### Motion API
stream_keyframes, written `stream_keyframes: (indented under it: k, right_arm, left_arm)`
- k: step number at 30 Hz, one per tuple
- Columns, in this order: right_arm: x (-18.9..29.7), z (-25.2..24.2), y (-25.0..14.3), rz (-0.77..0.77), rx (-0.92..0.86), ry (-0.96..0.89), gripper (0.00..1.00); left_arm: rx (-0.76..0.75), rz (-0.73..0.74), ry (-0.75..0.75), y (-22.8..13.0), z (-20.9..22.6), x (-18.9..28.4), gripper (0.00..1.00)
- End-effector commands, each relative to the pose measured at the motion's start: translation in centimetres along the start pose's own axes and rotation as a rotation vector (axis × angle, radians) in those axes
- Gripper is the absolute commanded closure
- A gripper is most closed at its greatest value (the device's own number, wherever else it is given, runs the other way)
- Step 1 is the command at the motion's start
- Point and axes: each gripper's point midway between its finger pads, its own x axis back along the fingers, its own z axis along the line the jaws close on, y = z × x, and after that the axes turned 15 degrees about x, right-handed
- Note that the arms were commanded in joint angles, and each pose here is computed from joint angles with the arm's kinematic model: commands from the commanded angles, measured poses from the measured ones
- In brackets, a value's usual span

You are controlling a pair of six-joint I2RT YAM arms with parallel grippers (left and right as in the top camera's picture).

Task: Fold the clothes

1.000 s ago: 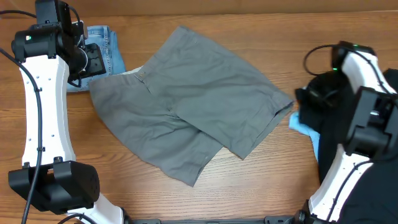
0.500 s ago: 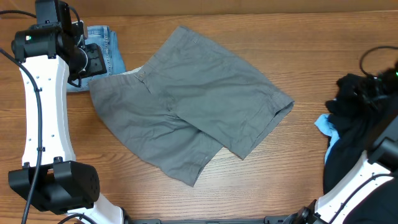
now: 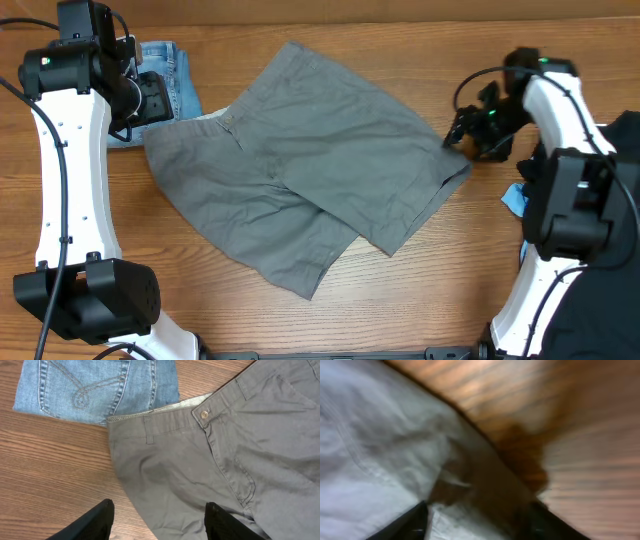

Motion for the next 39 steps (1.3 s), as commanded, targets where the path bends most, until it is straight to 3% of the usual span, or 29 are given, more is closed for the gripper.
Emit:
stream_keyframes:
  k: [1,2,4,7,13,14,15,16,17,20,29,33,39]
  right_arm:
    - [0.0,0.6,-1.0,0.025,0.026,-0.049,0.73]
    - [0.0,0.6,-1.1,0.026,0.027,-0.059,0.88]
    - [0.7,-0.3,-0.7,0.009,-0.008,-0.123,0.96]
    - [3.8,-4.1,1.2,-0.082,-0.110,-0.322,0.96]
    - [12.2,-7.7,7.4,-0.394,-0.148,-0.502,0.93]
    - [13.1,-7.6,8.2,-0.436,-0.148,-0.490,0.69]
    - [13.7,-7.2,9.0,-0.472,-0.143,-0.465,0.34]
    - [14.0,-6.8,9.4,-0.490,-0.137,-0.443,0.18]
    - [14.1,-6.4,9.5,-0.494,-0.127,-0.421,0.17]
    - [13.2,-5.8,8.2,-0.431,-0.129,-0.373,0.17]
    - [9.6,1.1,1.6,-0.119,-0.046,-0.060,0.31]
    - [10.3,3.8,0.4,-0.111,0.032,-0.064,0.31]
    - [15.8,9.9,-3.2,-0.223,0.175,-0.068,0.30]
  left_arm:
    - [-0.021,-0.022,-0.029,0.0,-0.4,1.3,0.39]
    - [-0.021,-0.022,-0.029,0.0,-0.4,1.3,0.39]
    - [-0.022,-0.024,-0.030,0.0,-0.4,1.3,0.39]
    - [-0.022,-0.025,-0.031,0.0,-0.5,1.3,0.38]
    - [-0.021,-0.023,-0.050,0.0,-0.8,1.3,0.38]
    - [-0.022,-0.022,-0.053,0.0,-0.8,1.3,0.38]
    - [-0.022,-0.019,-0.060,0.0,-1.0,1.3,0.38]
    - [-0.022,-0.014,-0.072,-0.1,-1.2,1.3,0.38]
    - [-0.022,-0.013,-0.075,-0.1,-1.2,1.3,0.38]
    - [-0.022,-0.012,-0.076,-0.2,-1.2,1.3,0.37]
    - [-0.023,-0.010,-0.076,-0.2,-1.2,1.3,0.38]
    - [-0.044,0.003,-0.072,-0.8,-1.0,1.7,0.42]
    - [-0.079,-0.017,-0.071,-1.7,-0.7,4.2,0.43]
